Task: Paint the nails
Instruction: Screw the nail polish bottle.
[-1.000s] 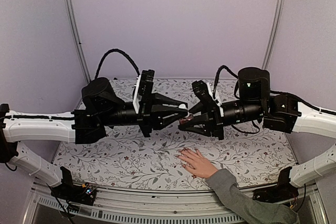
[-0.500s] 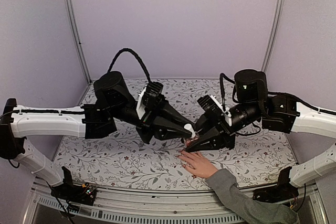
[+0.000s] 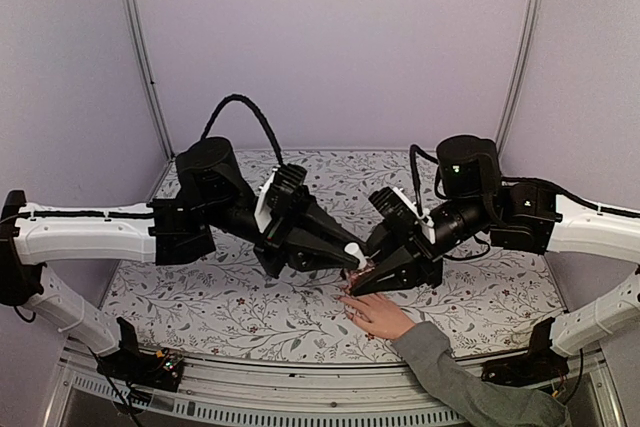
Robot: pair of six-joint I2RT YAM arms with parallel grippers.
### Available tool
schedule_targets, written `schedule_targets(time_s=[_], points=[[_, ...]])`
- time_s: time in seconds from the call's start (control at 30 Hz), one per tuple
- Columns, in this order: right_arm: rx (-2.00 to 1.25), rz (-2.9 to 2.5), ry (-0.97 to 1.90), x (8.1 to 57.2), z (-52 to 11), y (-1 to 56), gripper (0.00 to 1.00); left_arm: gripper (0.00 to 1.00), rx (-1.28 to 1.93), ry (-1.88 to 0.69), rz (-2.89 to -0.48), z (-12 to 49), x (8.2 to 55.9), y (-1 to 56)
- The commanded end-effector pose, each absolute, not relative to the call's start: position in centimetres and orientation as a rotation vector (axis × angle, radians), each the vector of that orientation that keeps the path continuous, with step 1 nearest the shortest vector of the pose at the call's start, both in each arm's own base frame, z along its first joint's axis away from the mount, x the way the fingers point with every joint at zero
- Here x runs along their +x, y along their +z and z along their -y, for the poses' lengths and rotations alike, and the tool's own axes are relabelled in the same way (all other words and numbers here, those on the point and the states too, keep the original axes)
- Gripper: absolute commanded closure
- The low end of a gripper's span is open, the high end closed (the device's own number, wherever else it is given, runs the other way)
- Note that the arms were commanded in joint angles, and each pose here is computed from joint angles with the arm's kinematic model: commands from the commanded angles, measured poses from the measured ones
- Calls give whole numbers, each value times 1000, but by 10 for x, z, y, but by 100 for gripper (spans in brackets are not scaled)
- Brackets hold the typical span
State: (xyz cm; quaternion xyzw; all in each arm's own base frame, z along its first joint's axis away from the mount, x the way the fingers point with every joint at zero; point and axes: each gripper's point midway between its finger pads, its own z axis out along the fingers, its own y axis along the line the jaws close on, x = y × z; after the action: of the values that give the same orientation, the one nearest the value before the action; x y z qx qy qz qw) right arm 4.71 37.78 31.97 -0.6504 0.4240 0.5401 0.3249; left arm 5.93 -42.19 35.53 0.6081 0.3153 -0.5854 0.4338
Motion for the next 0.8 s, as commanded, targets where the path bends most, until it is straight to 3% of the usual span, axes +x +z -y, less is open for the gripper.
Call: schedule_targets(time_s=[0.0,0.27,0.4,0.77], points=[[-1605,-718,1376,31,-367,404,100,86,1526,-1427,-1107,420,82,294],[-1585,-753,1357,37,-371,401,100,65,1472,-1375,-1104,414,87,308],[-1518,-822,1287,53,-377,400,100,63,1416,-1337,-1112,410,93,317],[-1041,-1228,822,164,-369,393,100,56,917,-1161,-1247,373,149,357]])
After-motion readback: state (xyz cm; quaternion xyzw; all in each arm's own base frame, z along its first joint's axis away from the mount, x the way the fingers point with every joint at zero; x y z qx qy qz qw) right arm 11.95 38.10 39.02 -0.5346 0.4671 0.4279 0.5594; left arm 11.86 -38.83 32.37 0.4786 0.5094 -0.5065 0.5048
